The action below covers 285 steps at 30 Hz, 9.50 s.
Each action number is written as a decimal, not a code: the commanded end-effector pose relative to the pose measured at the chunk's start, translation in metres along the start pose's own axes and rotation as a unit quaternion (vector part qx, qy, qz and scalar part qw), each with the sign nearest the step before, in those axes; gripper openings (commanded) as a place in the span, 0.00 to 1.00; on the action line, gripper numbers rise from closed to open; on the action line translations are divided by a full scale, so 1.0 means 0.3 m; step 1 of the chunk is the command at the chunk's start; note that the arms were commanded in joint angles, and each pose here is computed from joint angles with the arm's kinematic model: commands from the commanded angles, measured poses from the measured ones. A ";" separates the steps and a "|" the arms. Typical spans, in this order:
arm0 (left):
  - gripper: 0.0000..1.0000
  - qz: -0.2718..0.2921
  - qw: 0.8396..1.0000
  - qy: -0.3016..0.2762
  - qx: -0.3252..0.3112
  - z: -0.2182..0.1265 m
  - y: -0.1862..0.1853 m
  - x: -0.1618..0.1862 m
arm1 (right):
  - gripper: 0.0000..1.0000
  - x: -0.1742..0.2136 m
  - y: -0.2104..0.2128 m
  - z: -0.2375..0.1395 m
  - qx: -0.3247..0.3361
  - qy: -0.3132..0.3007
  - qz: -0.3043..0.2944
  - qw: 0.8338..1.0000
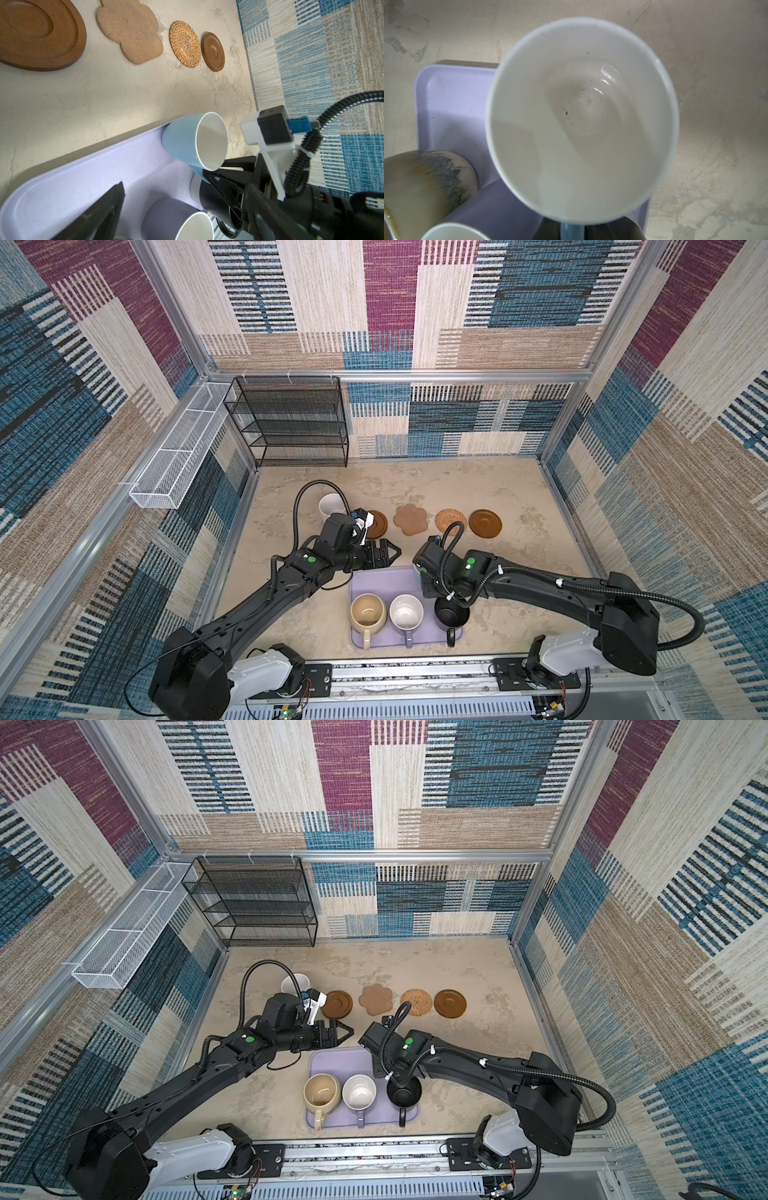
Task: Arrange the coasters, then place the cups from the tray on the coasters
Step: 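Grasp the light blue mug with right gripper and lift it off the tray, then carry the light blue mug with right gripper onto the round brown wooden coaster, then open right gripper and draw it back while left gripper moves toward the cream mug, then lower left gripper onto the cream glazed mug on the tray and grasp it, then lift and carry the cream mug with left gripper toward the cork paw coaster, then lower the cream mug onto the cork paw-shaped coaster with left gripper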
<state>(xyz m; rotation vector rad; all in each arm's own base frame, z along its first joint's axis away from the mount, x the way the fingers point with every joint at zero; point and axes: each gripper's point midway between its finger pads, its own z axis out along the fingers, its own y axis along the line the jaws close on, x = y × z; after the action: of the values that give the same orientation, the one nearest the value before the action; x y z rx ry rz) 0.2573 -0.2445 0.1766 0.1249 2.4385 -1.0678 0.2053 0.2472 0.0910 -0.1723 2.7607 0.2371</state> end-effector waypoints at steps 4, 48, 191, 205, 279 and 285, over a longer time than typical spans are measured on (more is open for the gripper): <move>0.94 -0.003 1.000 -0.006 0.005 -0.002 -0.009 -0.009 | 0.23 -0.043 0.009 0.020 -0.006 -0.026 -0.002 1.000; 0.98 -0.093 0.975 -0.156 -0.126 -0.228 0.255 -0.236 | 0.00 -0.628 0.356 0.046 -0.070 -0.124 -0.069 0.987; 0.28 0.077 0.924 0.151 -0.342 -0.087 0.218 0.613 | 1.00 -0.269 0.122 -0.320 -0.334 -0.242 -0.103 0.905; 0.00 0.095 0.915 0.127 -0.372 -0.118 0.240 0.569 | 1.00 -0.256 0.123 -0.325 -0.344 -0.248 -0.106 0.899; 0.00 0.013 0.936 -0.023 -0.352 0.569 0.091 -0.334 | 0.99 -0.564 -0.300 -0.222 -0.240 -0.343 0.061 0.906; 0.00 0.007 0.936 -0.016 -0.352 0.594 0.118 -0.320 | 0.99 -0.558 -0.296 -0.205 -0.245 -0.338 0.061 0.907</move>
<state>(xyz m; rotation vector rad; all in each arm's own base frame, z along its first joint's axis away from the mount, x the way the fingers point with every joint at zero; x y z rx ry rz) 0.4088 -0.3310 0.0866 -0.0547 2.6715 -0.0902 0.3505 0.1625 0.1932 -0.0313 1.9928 0.8377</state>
